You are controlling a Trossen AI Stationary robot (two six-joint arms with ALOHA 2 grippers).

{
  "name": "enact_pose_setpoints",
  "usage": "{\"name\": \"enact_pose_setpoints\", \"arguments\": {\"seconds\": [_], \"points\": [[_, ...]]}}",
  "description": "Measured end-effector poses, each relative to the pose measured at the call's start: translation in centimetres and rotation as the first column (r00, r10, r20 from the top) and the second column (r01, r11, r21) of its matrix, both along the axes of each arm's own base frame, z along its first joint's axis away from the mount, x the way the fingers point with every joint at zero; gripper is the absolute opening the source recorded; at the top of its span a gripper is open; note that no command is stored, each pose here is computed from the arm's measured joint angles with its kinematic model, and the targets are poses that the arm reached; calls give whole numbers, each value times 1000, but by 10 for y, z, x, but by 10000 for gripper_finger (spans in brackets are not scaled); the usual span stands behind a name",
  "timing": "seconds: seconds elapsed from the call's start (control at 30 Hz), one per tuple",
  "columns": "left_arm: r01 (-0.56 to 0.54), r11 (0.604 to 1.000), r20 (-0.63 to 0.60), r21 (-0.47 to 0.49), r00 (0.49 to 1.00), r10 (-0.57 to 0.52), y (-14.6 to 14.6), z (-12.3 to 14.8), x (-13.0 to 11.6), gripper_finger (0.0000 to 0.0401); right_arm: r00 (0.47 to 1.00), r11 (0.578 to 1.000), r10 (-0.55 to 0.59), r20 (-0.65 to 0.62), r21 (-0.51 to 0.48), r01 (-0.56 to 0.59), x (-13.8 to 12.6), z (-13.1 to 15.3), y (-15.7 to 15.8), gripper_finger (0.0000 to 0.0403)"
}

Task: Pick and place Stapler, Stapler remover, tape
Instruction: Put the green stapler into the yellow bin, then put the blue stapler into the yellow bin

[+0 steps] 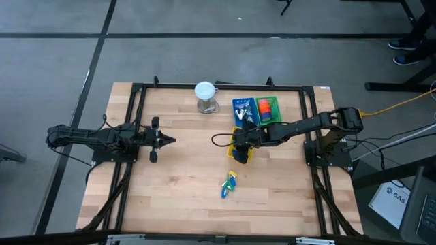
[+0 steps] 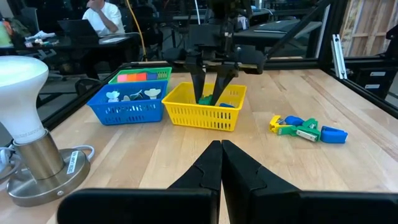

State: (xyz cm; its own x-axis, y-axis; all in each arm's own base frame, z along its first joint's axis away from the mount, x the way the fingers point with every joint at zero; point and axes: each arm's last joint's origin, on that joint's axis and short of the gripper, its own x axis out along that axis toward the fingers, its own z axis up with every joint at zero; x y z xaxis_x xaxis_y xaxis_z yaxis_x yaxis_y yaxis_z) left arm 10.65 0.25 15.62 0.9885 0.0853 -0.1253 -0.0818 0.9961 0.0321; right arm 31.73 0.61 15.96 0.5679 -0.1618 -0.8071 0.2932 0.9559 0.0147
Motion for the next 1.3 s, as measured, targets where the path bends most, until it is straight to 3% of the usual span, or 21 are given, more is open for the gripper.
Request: {"name": "enact_pose_setpoints", "arguments": {"seconds": [0.2, 0.37, 0.8, 1.3], "points": [[0, 1000, 0, 0, 1000, 0, 0, 0, 0, 1, 1000, 1000, 0, 25, 1, 0, 5, 7, 0, 200], [0, 1000, 0, 0, 1000, 0, 0, 0, 0, 1, 999, 1000, 13, 43, 2, -13, 10, 16, 5, 224], [0, 1000, 0, 0, 1000, 0, 0, 0, 0, 1, 983, 991, 131, 127, -28, -129, 25, 43, 31, 207], [0, 1000, 0, 0, 1000, 0, 0, 0, 0, 1, 973, 985, 173, 155, -25, -171, 26, 47, 48, 209]]}}
